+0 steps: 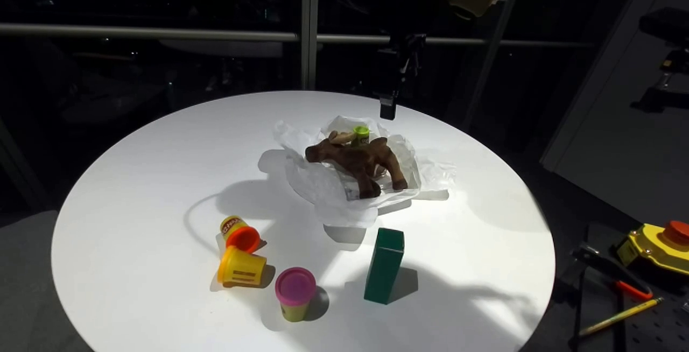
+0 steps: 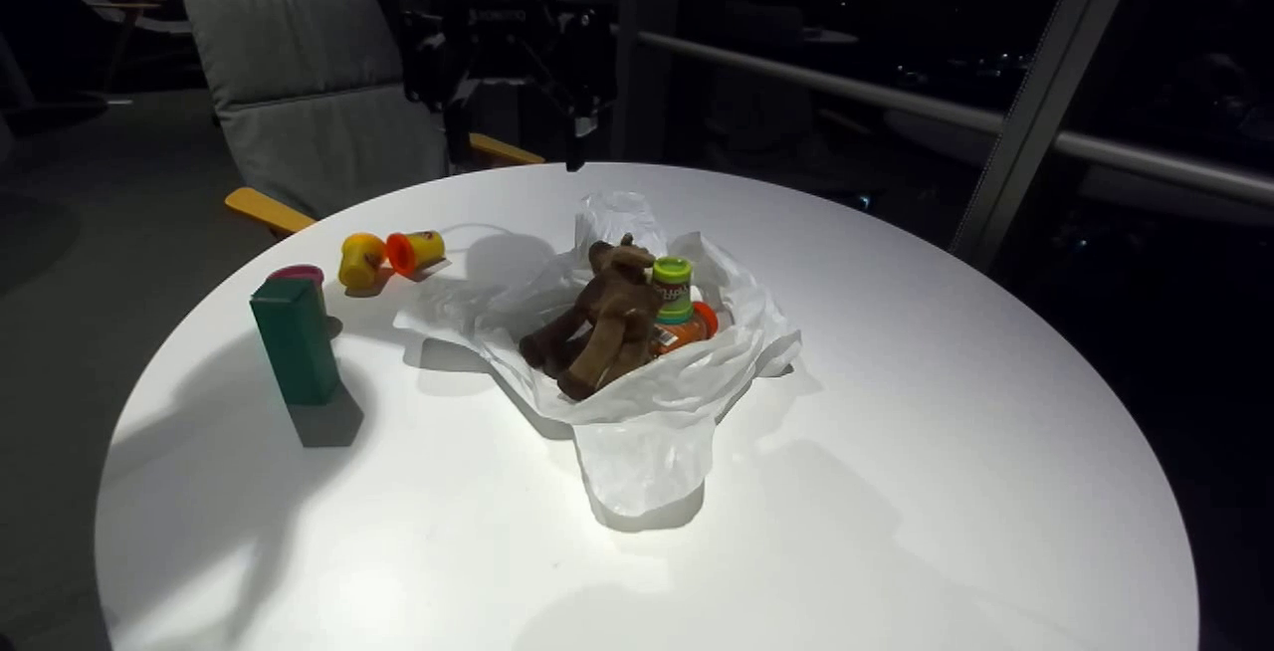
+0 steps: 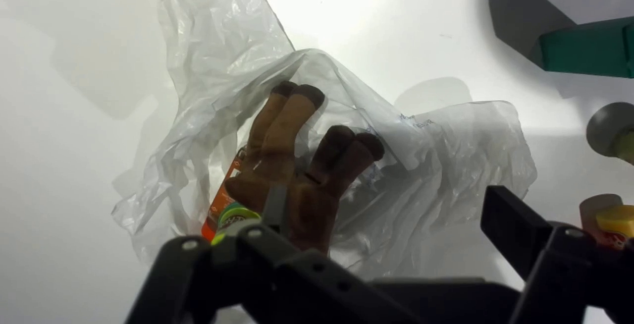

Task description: Put the objects inside the plastic

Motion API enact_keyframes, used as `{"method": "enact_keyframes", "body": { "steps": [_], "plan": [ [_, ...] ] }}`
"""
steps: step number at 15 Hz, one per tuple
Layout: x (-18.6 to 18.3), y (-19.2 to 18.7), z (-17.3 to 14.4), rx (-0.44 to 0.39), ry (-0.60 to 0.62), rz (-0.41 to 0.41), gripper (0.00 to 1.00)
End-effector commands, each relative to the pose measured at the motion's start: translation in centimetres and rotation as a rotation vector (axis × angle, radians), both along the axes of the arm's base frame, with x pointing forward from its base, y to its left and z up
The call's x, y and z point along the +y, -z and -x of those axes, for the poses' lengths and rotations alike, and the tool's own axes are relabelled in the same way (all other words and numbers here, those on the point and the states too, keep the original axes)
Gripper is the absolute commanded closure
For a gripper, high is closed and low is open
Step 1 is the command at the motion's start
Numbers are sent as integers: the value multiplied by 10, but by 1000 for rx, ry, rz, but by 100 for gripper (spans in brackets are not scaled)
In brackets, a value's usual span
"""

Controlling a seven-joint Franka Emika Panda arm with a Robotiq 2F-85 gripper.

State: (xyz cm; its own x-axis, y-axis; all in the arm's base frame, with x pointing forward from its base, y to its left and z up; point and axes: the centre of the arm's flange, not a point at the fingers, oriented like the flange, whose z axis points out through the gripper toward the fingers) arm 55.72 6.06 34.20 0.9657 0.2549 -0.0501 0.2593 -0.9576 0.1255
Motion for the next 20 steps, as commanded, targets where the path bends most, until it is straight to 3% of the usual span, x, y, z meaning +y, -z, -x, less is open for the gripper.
{"method": "enact_keyframes", "body": {
  "steps": [1,7,12,17,20],
  "plan": [
    [15,4,-9,-65,10,62,0],
    [99,8,-16,-150,53,129,0],
    [165,49,-70,-256,107,119,0],
    [187,116,-120,-321,229,-45,0],
    [186,127,-142,-326,317,-167,0]
  ]
}}
